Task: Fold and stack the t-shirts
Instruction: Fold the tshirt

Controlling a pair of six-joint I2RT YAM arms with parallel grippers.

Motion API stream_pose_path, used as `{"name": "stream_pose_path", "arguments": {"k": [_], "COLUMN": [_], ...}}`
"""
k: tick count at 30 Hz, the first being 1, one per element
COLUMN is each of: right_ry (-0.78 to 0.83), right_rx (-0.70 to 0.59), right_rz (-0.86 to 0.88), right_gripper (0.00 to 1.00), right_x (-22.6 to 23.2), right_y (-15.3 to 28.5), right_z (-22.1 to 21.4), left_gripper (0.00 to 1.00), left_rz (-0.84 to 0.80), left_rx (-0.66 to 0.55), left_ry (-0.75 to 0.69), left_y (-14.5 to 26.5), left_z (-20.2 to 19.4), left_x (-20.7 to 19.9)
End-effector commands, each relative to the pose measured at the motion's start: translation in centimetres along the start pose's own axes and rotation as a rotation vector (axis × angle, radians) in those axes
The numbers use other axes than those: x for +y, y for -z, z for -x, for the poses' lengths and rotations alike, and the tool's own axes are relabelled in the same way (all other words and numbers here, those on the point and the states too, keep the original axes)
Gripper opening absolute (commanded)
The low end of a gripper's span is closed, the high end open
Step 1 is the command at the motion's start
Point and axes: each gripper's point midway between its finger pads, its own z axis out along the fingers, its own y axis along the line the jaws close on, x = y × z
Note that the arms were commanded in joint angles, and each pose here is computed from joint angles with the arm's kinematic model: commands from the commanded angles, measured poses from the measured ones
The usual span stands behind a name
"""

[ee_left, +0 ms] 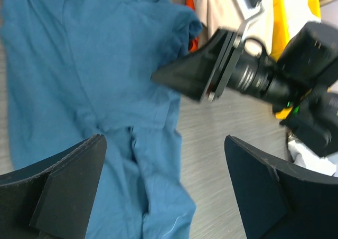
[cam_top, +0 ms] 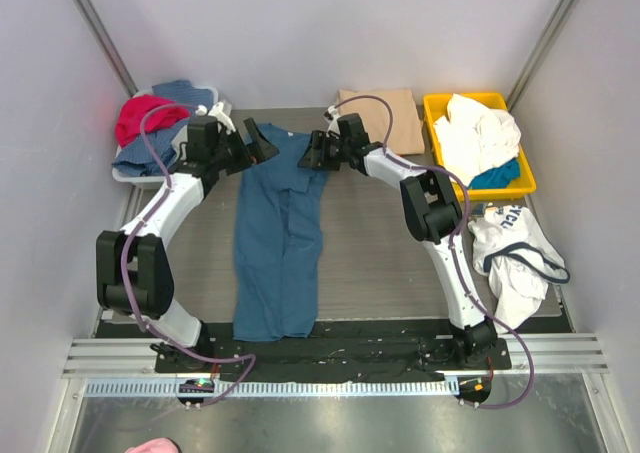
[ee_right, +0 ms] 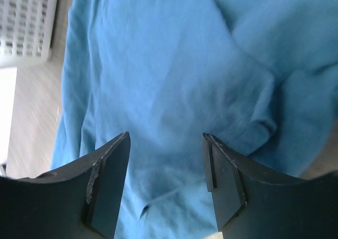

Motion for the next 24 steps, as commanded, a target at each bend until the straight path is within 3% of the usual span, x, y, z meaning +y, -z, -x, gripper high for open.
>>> {"name": "stream_pose_path", "arguments": {"k": [1, 17, 24], "right_ry": [-0.013, 0.016, 0.092], "right_rx": [-0.043, -0.094, -0.203], "right_rz": [-0.023, -0.006, 0.111], "right_gripper": [0.65, 0.77, 0.81], "right_x": [-1.0, -4.4, -1.5], "right_y": [-0.6, -3.5, -0.8], "right_z": [2.2, 5.0, 10.3], "left_gripper": [1.00, 1.00, 1.00], "left_rz": [-0.030, 0.030, 0.039], "left_rx": [-0.065, -0.018, -0.017], "left_ry": [-0.060, -0.079, -0.076], "left_y": [2.4, 4.1, 4.2], "left_z": [1.2, -2.1, -2.2], "left_x": [-1.4, 0.6, 0.9]}}
